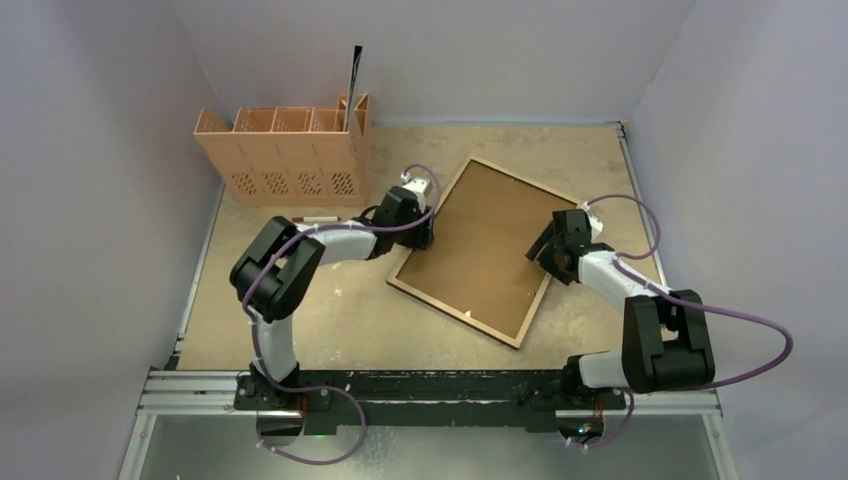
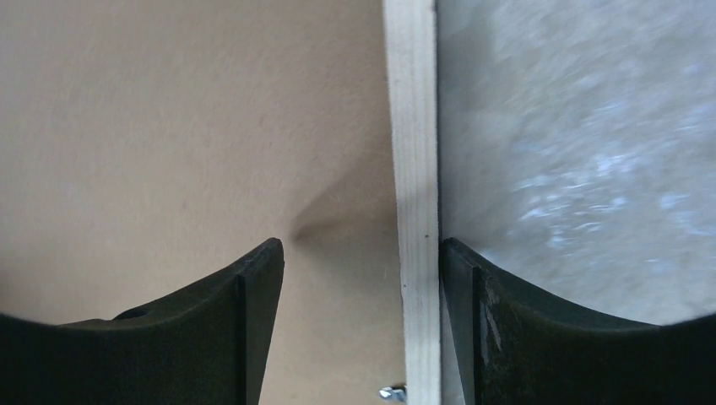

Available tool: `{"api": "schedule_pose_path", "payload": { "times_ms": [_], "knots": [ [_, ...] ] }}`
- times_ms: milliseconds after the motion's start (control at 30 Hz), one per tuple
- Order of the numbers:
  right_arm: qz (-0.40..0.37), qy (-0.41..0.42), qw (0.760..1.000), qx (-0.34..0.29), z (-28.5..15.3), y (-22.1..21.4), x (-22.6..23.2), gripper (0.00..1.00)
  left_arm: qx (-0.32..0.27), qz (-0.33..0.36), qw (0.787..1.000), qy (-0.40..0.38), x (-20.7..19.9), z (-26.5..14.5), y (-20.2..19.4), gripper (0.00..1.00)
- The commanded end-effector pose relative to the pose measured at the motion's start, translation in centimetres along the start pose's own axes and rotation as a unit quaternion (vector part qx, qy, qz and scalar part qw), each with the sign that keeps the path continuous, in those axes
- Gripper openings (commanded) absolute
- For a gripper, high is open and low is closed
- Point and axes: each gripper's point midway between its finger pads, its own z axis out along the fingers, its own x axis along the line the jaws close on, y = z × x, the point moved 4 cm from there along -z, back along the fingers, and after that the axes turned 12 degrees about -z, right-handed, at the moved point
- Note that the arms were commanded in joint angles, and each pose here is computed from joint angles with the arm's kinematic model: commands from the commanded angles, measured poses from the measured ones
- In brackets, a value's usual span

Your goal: Put the photo into the frame

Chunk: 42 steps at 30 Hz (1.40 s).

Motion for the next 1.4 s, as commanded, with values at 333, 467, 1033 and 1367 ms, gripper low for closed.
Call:
{"api": "schedule_pose_path", "payload": {
  "times_ms": [333, 467, 1033, 1367],
  "knots": [
    [0.008, -0.04, 0.988, -0.148, -5.2, 7.7, 0.3, 0.75, 0.062, -0.07, 0.988, -0.123, -5.2, -7.1, -9.0, 0.47],
    [-0.002, -0.032, 0.983, -0.18, -7.0, 9.4, 0.8, 0.74, 0.022, -0.073, 0.992, -0.101, -4.3, -8.4, -8.2, 0.56],
    [-0.156, 0.112, 0.979, -0.067, -5.9, 1.4, 19.7, 0.72, -0.146, -0.157, 0.977, 0.018, 1.1, -13.5, -4.7, 0.62],
    [-0.242, 0.027, 0.97, -0.014, -2.2, -5.7, 24.2, 0.62, -0.161, -0.192, 0.968, 0.032, 3.2, -14.3, -5.8, 0.62]
  ]
}}
